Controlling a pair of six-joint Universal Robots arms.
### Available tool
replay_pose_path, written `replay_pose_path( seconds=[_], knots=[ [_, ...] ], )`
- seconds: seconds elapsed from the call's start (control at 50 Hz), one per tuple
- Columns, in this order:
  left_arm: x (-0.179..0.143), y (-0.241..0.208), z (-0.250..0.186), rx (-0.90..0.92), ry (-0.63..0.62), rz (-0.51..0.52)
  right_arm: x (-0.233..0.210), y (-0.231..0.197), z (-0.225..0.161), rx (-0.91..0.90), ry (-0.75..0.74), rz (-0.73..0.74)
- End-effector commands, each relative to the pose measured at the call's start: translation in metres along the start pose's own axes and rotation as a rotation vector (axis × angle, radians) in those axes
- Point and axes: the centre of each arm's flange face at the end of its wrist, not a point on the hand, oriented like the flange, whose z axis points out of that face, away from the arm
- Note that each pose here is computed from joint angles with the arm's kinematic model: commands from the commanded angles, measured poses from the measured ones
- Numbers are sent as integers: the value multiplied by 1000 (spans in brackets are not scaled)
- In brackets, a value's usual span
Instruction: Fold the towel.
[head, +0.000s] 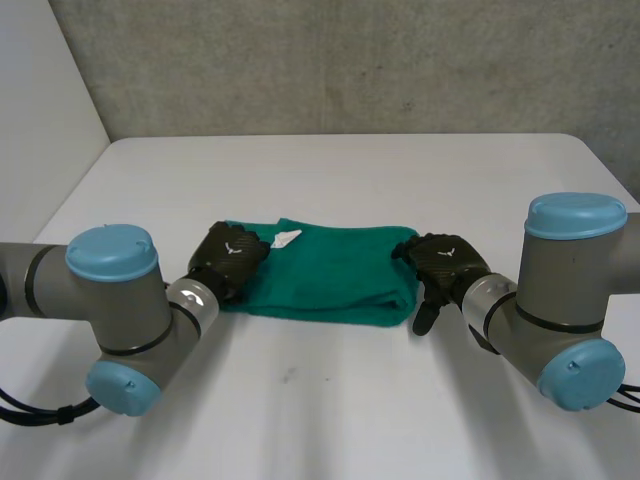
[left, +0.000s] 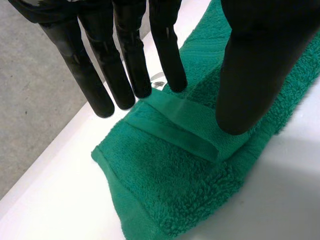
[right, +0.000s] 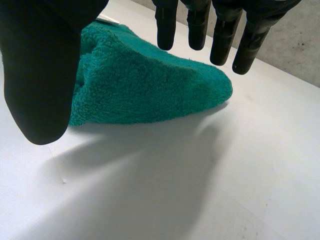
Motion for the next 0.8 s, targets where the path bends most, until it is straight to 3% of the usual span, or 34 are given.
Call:
replay_pose_path(
  seconds=[0.02, 0.14, 0.26, 0.34, 0.6, 0.8],
  knots=[
    [-1, 1, 6, 4, -3, 1, 0, -1, 0, 3, 0, -1],
    [-7, -1, 12, 5, -38, 23, -1, -2, 0, 6, -1, -2],
    [-42, 5, 14, -55, -196, 51, -6, -7, 0, 21, -12, -8],
    [-50, 6, 11, -74, -237, 83, -12, -9, -1, 30, -24, 7],
    [-32, 30, -4, -151, -180, 109, -47, -16, -3, 58, -105, 93],
    [-37, 21, -10, -131, -198, 116, -56, -4, 8, 64, -110, 78]
  ],
)
